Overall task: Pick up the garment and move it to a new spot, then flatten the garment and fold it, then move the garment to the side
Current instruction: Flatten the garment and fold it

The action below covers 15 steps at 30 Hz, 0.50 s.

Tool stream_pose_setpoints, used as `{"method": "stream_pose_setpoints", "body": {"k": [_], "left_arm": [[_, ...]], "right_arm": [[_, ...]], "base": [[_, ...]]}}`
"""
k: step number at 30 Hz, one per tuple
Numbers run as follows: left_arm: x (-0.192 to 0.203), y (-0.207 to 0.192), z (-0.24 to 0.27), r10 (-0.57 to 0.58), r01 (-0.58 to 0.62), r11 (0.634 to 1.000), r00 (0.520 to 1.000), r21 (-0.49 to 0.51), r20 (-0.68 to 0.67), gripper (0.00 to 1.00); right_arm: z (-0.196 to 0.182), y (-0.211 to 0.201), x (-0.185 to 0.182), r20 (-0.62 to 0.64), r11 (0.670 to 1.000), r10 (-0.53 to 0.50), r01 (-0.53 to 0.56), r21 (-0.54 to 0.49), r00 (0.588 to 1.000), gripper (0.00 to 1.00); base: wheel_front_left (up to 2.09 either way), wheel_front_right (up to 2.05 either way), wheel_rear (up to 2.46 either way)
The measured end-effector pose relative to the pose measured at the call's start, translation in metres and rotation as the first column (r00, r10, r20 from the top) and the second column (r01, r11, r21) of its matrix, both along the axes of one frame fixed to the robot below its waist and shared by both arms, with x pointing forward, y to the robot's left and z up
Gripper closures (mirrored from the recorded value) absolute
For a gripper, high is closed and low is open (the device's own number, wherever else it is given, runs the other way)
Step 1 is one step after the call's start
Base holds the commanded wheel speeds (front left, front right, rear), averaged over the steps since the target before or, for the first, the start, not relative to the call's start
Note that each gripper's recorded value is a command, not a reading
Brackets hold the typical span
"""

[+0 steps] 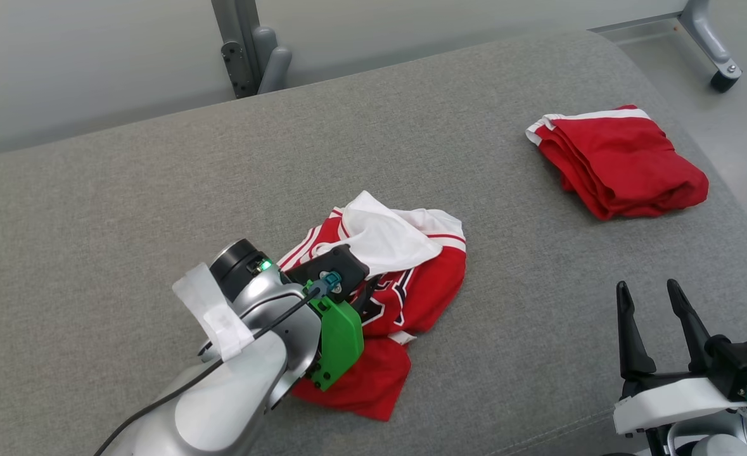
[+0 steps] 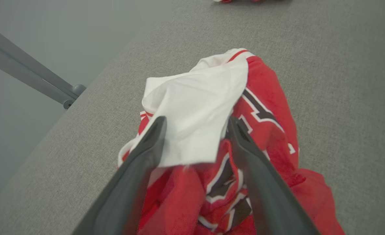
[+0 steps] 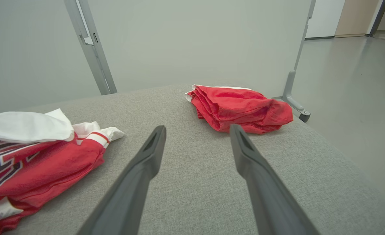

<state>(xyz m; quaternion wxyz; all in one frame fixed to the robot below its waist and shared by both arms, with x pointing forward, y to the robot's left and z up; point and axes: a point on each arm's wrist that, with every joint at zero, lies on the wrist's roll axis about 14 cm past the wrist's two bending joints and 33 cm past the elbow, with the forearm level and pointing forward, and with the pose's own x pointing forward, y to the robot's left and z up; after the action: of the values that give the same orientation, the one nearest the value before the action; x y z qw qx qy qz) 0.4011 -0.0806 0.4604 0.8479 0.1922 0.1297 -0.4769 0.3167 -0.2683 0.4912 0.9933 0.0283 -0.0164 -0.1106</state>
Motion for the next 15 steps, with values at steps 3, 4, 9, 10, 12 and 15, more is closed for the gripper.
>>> {"method": "stream_pose_setpoints", "body": {"k": [3,4,9,10,12,15], "left_arm": [[0.002,0.002,0.002,0.015,-0.015,1.000,1.000,-0.012,-0.007,0.33],[0.003,0.002,0.002,0.019,-0.019,1.000,1.000,-0.015,-0.010,0.44],[0.004,0.004,0.004,0.039,-0.039,0.999,0.999,-0.031,-0.017,0.74],[0.004,0.005,0.006,0.046,-0.047,0.998,0.999,-0.040,-0.021,0.79],[0.005,0.005,0.007,0.053,-0.054,0.997,0.998,-0.050,-0.029,0.90],[0.007,0.006,0.011,0.075,-0.078,0.994,0.996,-0.077,-0.041,1.00]], "right_arm": [[0.000,0.003,0.005,0.001,1.000,0.014,-0.014,-0.004,1.000,0.00],[0.000,0.004,0.006,0.000,1.000,0.018,-0.018,-0.006,1.000,0.00],[0.001,0.009,0.011,0.005,0.999,0.034,-0.034,-0.005,0.999,0.00],[0.002,0.010,0.012,0.007,0.999,0.038,-0.038,-0.005,0.999,0.00],[0.003,0.011,0.013,0.010,0.999,0.043,-0.043,-0.005,0.999,0.00],[0.003,0.012,0.014,0.010,0.999,0.049,-0.049,-0.007,0.999,0.00]], "base": [[0.00,0.00,0.00],[0.00,0.00,0.00],[0.00,0.00,0.00],[0.00,0.00,0.00],[0.00,0.00,0.00],[0.00,0.00,0.00]]}}
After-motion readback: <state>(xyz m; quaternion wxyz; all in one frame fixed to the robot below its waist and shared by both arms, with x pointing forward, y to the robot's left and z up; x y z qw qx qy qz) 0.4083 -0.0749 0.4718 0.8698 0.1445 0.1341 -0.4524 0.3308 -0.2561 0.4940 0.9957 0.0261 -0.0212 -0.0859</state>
